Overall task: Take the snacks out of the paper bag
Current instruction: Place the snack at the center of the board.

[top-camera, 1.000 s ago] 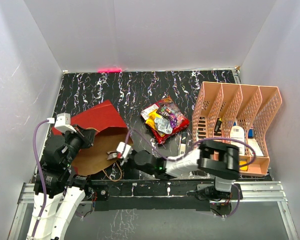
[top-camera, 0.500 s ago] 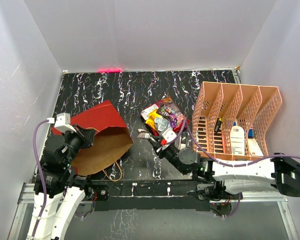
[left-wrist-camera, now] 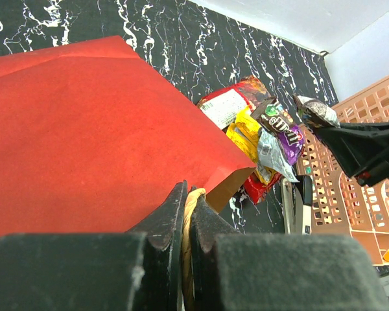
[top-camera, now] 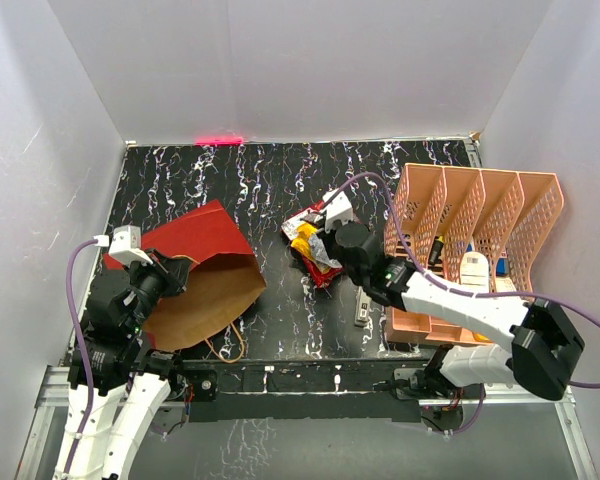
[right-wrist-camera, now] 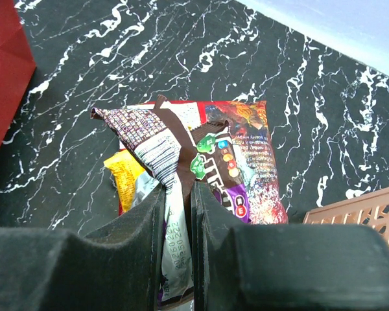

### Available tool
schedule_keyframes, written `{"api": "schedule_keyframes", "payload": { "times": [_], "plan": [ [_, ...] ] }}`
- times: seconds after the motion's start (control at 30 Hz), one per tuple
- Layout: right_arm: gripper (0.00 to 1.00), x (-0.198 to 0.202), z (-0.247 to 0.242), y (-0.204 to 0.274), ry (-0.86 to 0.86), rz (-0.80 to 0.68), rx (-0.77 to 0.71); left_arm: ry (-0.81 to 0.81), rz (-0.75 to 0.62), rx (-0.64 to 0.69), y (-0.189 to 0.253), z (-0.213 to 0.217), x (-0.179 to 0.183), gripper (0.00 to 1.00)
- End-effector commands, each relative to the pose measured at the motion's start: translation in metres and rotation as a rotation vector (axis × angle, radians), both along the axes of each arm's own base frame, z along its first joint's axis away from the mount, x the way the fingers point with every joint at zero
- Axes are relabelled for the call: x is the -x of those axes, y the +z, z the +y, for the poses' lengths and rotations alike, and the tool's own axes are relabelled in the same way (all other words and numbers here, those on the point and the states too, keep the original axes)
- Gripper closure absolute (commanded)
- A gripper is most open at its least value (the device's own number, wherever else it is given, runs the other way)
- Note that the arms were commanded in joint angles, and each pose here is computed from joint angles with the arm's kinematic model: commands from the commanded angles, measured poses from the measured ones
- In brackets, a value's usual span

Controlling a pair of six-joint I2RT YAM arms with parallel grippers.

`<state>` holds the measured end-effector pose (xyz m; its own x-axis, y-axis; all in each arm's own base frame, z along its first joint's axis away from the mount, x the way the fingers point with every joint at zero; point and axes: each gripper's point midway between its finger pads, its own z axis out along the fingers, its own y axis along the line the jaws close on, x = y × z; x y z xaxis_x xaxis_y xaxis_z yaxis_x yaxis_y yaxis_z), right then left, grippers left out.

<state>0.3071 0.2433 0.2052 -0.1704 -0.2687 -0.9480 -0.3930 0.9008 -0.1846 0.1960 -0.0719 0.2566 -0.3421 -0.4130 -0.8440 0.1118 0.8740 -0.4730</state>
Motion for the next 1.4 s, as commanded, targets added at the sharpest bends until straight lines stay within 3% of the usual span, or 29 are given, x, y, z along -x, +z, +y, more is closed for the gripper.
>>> {"api": "schedule_keyframes", "payload": {
  "times": [0.0,0.57,0.67,0.8,1.0,1.37],
  "plan": [
    [0.84,-0.015,0.016,0.009,0.063,0.022,-0.070,0.004,-0.017,0.003,0.005,0.000,-0.003,1.00],
    [0.82,-0.062,0.014,-0.026,-0.036,0.051,-0.027,0.006,-0.017,0.004,0.005,0.001,-0.003,1.00],
    [0.74,-0.062,0.011,-0.027,-0.047,0.052,-0.022,0.006,-0.017,0.004,0.004,0.001,-0.003,1.00],
    [0.55,-0.055,0.005,-0.017,-0.044,0.044,-0.034,0.008,-0.018,0.004,0.005,0.001,-0.003,1.00],
    [0.45,-0.029,0.006,0.008,0.059,0.065,-0.079,0.004,-0.015,0.004,0.004,0.000,-0.003,1.00],
    [0.38,0.084,0.058,-0.022,0.549,0.306,-0.441,0.001,-0.014,0.004,0.004,0.000,-0.004,1.00]
  ]
}}
